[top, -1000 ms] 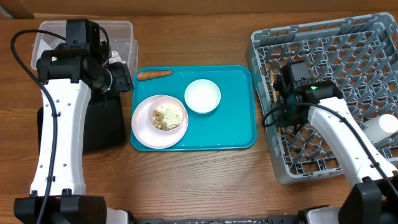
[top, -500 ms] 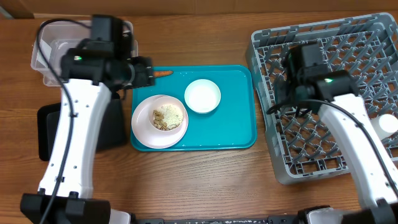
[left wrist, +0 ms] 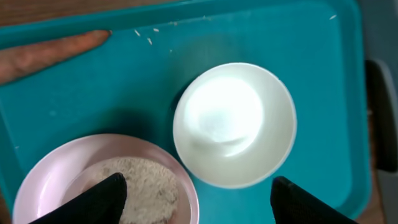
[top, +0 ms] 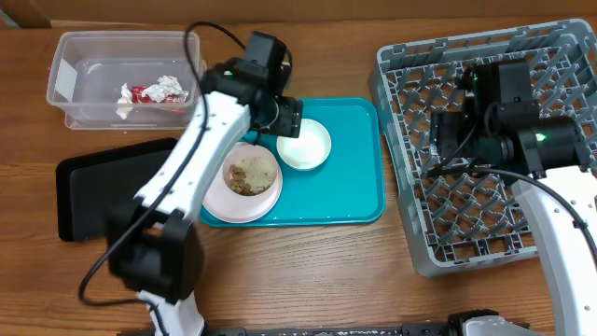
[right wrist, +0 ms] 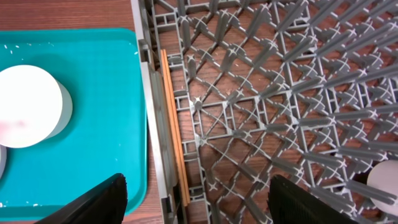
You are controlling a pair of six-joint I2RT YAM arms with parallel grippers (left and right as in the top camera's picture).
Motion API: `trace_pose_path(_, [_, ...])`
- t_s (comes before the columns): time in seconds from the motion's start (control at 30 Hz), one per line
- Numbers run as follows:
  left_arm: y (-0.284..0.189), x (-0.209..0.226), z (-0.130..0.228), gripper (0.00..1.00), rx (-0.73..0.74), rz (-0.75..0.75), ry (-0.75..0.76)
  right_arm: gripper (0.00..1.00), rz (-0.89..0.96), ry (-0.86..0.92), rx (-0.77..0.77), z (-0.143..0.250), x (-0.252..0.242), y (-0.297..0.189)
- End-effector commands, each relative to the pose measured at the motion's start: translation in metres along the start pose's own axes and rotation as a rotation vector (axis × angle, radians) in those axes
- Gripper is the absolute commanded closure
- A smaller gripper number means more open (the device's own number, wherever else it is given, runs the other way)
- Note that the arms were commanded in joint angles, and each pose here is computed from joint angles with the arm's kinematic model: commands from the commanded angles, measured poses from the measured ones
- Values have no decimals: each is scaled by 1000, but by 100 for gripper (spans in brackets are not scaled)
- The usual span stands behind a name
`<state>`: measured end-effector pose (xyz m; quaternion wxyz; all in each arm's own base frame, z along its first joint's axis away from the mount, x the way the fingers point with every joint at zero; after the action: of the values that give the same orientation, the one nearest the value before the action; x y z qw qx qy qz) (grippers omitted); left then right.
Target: Sort waste into correct bins and load items into the dishwasher
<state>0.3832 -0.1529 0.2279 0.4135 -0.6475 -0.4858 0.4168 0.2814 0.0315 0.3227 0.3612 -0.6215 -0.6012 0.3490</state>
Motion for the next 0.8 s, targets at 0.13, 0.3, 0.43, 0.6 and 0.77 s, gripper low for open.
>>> trace_pose_path(0.13, [56, 4, -1, 28, 95, -40, -10, 24, -1, 12, -11, -2, -1, -3])
trace_pose_path(0.3, [60, 3, -1, 27, 97, -37, -11, 20, -36, 12, -11, -4, 2, -1])
trace_pose_path(0.43, [64, -4, 0, 29, 116, 44, -22, 20, -35, 12, 1, -4, 2, 2])
trace_pose_path(0.6, [86, -11, 4, 40, 160, 80, -29, 20, -32, 11, 17, -2, 2, 3])
trace_pose_path(0.77, [92, -18, 5, 56, 160, 88, -14, 20, -31, 10, 21, -1, 2, 3])
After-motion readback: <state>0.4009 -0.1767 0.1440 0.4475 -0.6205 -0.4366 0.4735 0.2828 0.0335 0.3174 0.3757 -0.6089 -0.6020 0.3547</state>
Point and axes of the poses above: each gripper's point midway between its finger pads, its own y axis out along the fingers, its own x axis along the line the jaws close on, z = x × y, the point moved 10 cm from there along -y, back along the fingers, and after that the axes turned 1 degree about y, right-handed, at the moved point
